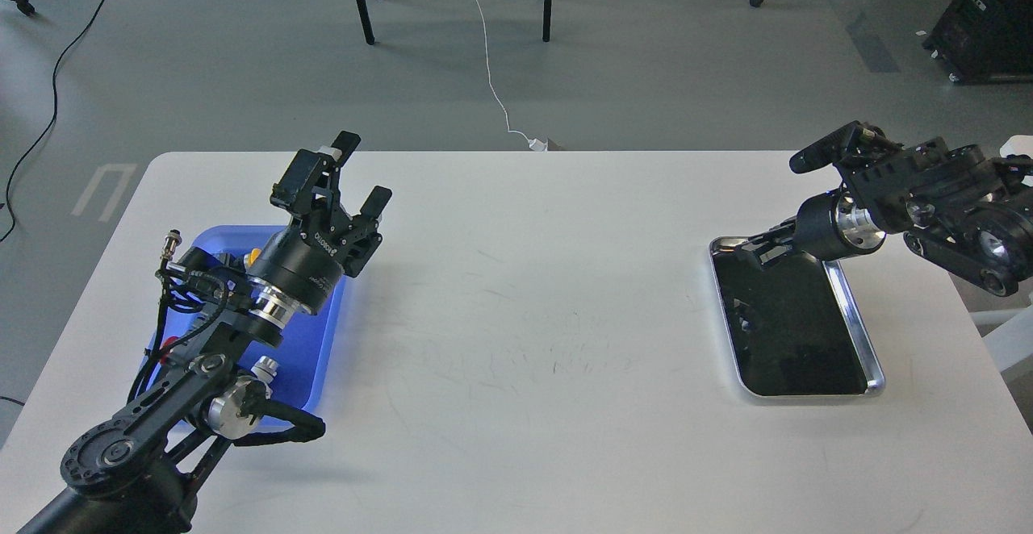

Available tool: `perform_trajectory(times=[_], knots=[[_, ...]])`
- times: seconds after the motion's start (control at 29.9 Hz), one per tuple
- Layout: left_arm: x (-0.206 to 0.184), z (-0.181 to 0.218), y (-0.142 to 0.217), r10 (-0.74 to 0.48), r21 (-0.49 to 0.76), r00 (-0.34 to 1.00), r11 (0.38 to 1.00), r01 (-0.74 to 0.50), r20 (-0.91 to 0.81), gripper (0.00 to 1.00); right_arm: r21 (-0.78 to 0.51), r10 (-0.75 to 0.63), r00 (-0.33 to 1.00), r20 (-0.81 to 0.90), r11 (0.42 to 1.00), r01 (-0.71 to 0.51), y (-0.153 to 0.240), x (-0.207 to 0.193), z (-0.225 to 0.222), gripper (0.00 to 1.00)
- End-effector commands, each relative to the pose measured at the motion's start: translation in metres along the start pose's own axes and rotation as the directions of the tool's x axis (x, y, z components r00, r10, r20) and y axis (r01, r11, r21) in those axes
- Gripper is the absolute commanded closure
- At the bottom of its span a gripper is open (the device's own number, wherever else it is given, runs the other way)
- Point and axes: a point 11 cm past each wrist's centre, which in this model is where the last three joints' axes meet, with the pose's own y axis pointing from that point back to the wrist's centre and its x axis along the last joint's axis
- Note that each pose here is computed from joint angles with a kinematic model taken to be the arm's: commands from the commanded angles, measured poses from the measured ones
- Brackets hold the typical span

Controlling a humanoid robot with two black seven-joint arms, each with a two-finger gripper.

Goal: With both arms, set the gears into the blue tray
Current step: 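Carry the black part toward the table center and release it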

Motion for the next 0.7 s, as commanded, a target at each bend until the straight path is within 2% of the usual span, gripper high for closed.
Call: perform_trajectory(times=[0.0, 0.2, 0.47, 0.67], knots=[[-0.001, 0.000, -0.001, -0.001, -0.002, 1.000, 1.000, 0.001, -0.003, 0.02, 0.058, 0.033, 0.997, -0.067, 0.998, -0.029, 0.001, 0.032, -0.029, 0.80], [-0.002, 0.000, 0.000, 0.003, -0.006, 1.000, 1.000, -0.004, -0.008, 0.02, 0.185, 0.026, 0.976, -0.215, 0.983, 0.015, -0.042, 0.064, -0.111, 0.80], [0.010, 0.005, 0.008, 0.042, -0.017, 0.999, 0.999, -0.042, -0.005, 0.02, 0.250, 0.034, 0.919, -0.394, 0.966, 0.071, -0.091, 0.055, -0.179, 0.80], [0.011, 0.004, 0.012, 0.049, -0.017, 0.999, 0.999, -0.049, -0.010, 0.02, 0.261, 0.042, 0.905, -0.422, 0.962, 0.076, -0.099, 0.046, -0.185, 0.80]])
